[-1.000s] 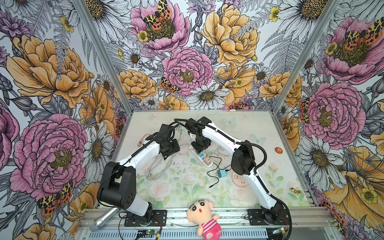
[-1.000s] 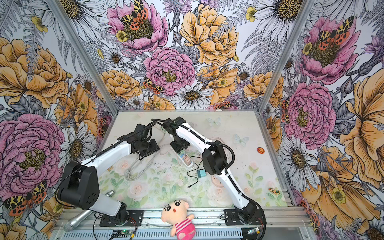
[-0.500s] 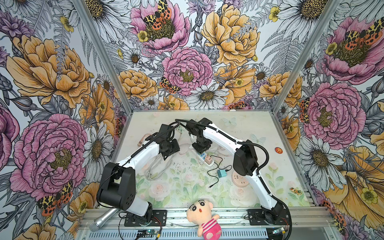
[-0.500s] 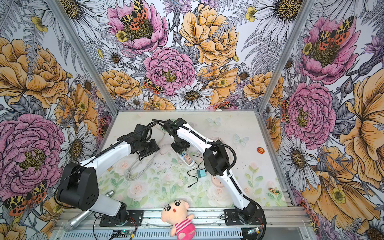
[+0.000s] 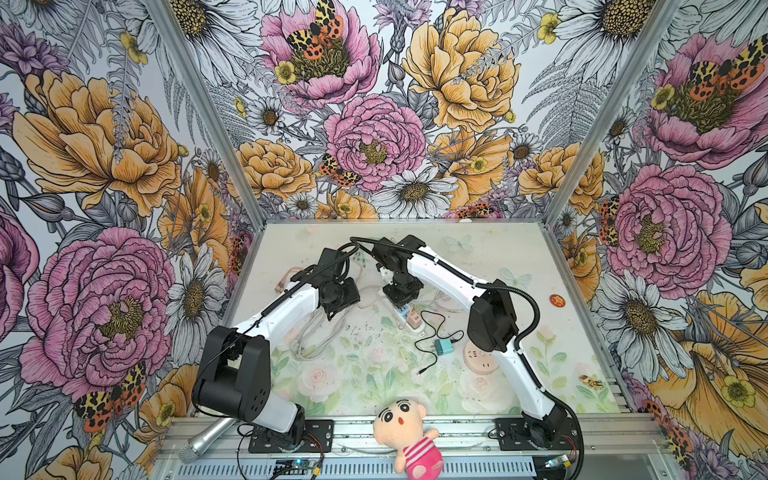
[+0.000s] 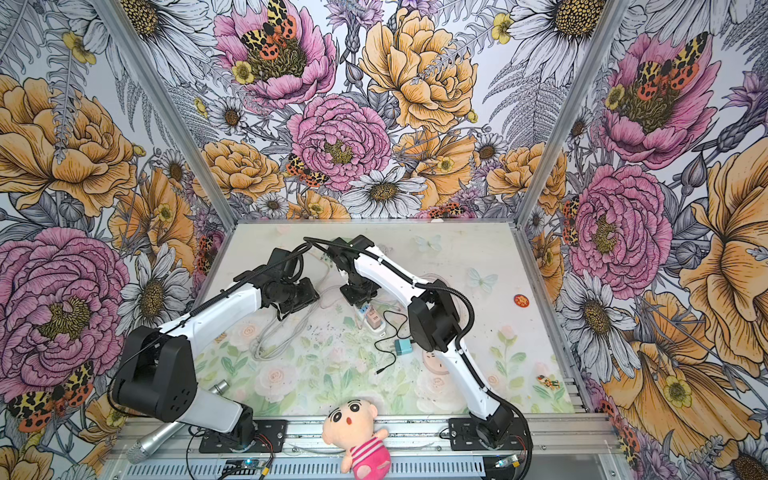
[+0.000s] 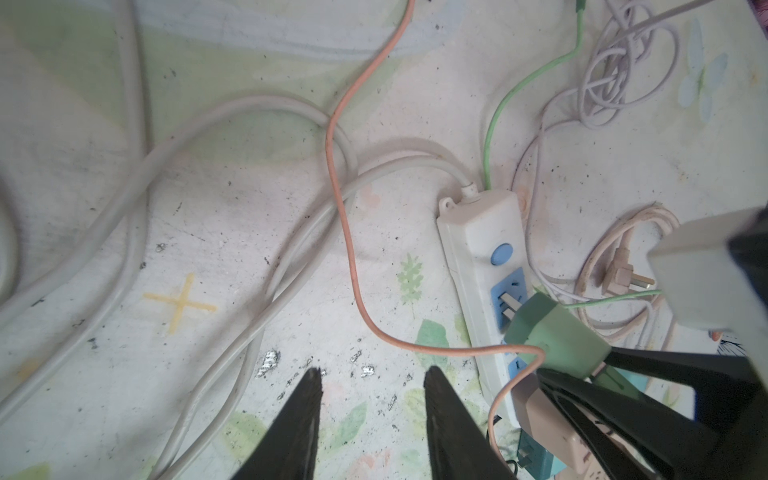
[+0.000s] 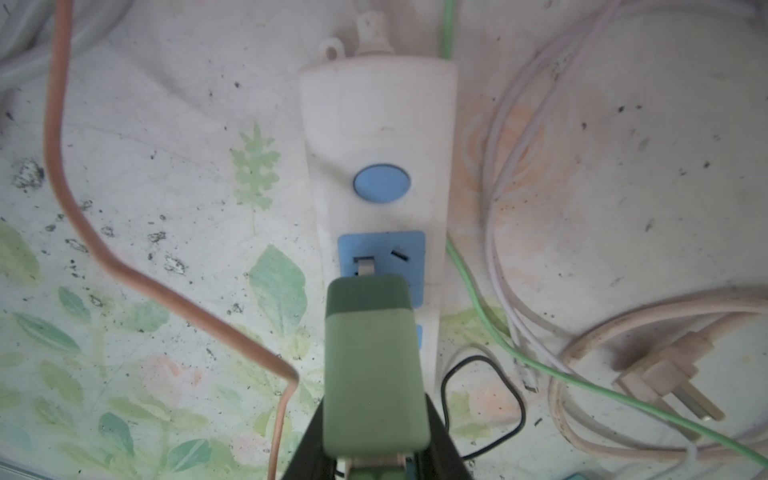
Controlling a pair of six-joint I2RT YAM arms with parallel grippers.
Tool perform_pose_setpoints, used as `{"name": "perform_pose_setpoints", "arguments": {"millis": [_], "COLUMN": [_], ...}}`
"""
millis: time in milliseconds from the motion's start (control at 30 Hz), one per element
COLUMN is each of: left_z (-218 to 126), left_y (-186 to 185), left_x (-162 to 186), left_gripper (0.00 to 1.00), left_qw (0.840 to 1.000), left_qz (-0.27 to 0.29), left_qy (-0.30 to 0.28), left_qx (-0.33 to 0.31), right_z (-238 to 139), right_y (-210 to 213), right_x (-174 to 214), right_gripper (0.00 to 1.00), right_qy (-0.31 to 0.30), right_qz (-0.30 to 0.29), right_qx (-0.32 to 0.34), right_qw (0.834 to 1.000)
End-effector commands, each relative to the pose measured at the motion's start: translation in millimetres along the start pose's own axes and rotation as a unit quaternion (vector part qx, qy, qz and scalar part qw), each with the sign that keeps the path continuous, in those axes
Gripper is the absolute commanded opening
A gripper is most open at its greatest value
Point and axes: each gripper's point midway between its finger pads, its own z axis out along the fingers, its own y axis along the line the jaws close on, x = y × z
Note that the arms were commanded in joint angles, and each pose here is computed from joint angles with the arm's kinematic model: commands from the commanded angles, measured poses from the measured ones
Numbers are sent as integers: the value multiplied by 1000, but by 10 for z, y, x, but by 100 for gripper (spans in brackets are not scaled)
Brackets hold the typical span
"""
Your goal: Insert the plug
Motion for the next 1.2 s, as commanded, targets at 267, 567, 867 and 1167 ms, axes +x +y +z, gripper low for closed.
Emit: {"name": "perform_pose_setpoints", "arguments": {"millis": [267, 567, 867, 1167], "left_z": [472, 933, 1138, 1280], "left_y": [-303, -651, -1001, -1046], "left_x": [-650, -797, -697, -314], "left_gripper": [25, 21, 19, 18], "left_qw": [994, 981, 967, 969], "left_qz": [-33, -59, -51, -36], "left_qy": [-96, -98, -81, -29], "left_qx": [46, 155, 235, 245], "right_z": [-38, 57, 126, 196], "right_y": [45, 24, -41, -73], "right_x": [-16, 35, 52, 53], "right_gripper": [0, 0, 0, 0], "right_qy": [-4, 14, 26, 35], "right_qz": [-9, -11, -6, -5], "right_qx": [-11, -15, -16, -11], "right_qw": [1000, 1000, 1000, 999]}}
